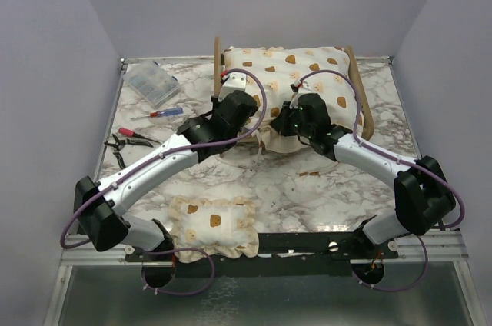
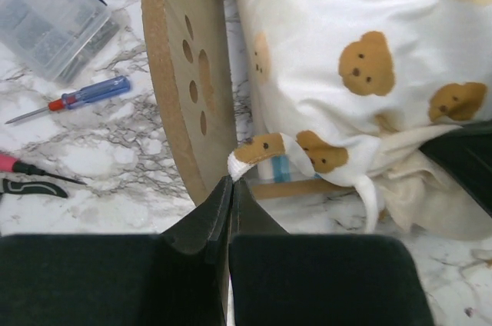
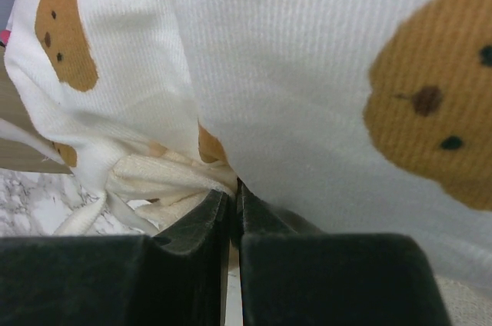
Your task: Set up the pet bed
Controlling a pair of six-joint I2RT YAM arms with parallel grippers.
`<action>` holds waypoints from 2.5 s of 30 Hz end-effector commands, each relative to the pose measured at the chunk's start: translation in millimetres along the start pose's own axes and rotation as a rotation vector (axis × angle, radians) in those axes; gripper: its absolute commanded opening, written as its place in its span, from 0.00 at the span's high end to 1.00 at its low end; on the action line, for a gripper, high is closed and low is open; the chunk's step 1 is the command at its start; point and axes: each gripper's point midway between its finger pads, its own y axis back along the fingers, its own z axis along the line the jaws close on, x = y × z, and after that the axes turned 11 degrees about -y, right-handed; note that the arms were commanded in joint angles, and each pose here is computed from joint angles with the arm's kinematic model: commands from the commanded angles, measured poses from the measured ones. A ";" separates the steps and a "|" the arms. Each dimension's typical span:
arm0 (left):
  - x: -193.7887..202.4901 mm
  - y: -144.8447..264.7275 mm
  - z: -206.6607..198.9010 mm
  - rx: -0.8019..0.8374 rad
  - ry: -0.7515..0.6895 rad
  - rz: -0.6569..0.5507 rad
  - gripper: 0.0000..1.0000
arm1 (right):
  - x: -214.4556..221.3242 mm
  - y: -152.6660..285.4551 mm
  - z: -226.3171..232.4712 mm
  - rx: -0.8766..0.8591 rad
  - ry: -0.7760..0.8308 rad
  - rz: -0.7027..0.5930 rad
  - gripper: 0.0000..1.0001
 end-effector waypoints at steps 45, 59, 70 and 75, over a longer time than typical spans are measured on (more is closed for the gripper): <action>21.0 -36.4 18.6 -0.228 -0.385 0.253 1.00 | 3.4 -3.0 19.3 -0.102 -0.038 0.048 0.91; 22.1 -33.5 4.1 -0.226 -0.433 0.263 0.58 | 6.9 -3.2 20.0 -0.113 -0.048 0.057 0.91; 21.0 -30.7 -19.9 -0.087 -0.373 0.246 0.53 | 7.8 -2.3 20.9 -0.119 -0.049 0.060 0.91; 39.4 -44.4 -22.7 -0.113 -0.394 0.262 0.53 | 8.3 0.0 21.0 -0.120 -0.049 0.060 0.91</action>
